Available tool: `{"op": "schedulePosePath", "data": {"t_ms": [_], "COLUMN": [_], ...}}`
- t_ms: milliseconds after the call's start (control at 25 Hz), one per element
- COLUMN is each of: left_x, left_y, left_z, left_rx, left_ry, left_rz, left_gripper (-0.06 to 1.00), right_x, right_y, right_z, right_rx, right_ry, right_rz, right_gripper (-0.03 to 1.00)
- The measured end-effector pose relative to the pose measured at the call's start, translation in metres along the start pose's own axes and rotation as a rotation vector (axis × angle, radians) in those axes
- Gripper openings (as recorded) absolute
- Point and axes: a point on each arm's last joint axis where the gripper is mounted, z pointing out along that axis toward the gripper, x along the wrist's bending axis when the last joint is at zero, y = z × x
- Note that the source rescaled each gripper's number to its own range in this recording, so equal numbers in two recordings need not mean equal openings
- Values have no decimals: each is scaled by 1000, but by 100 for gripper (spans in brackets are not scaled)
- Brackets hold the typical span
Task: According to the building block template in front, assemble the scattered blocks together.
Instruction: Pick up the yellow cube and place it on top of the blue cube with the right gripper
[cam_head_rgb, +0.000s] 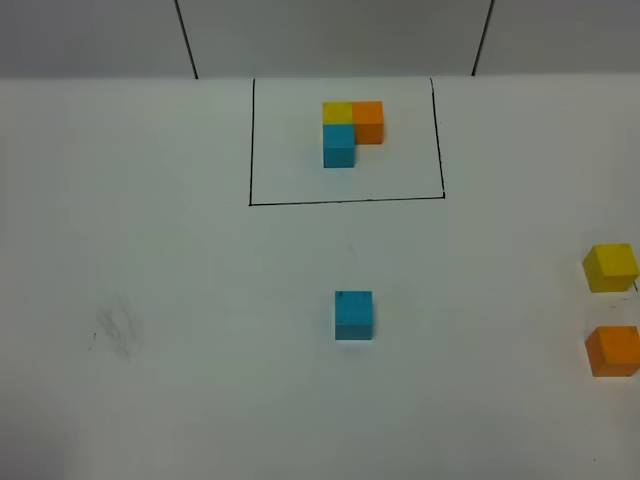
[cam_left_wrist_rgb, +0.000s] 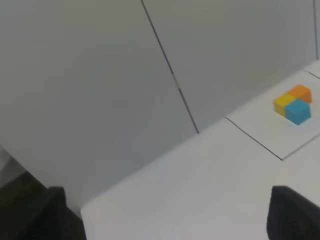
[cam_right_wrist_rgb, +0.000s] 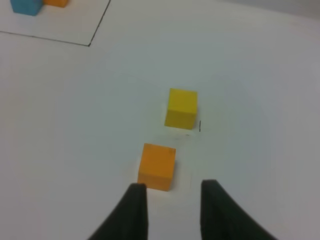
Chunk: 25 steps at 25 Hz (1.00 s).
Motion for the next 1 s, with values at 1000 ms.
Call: {"op": "schedulePosePath", "data": {"t_ms": [1000], "left_x": [-130], "left_y": [-118], "left_z": [42], "left_rx": [331], "left_ry": [97], "left_rz": [-566], "left_gripper": [69], "right_x": [0], "right_y": [0], "right_z": [0], "right_rx": [0], "right_ry": [0], "right_rz": [0], "right_gripper": [0]}}
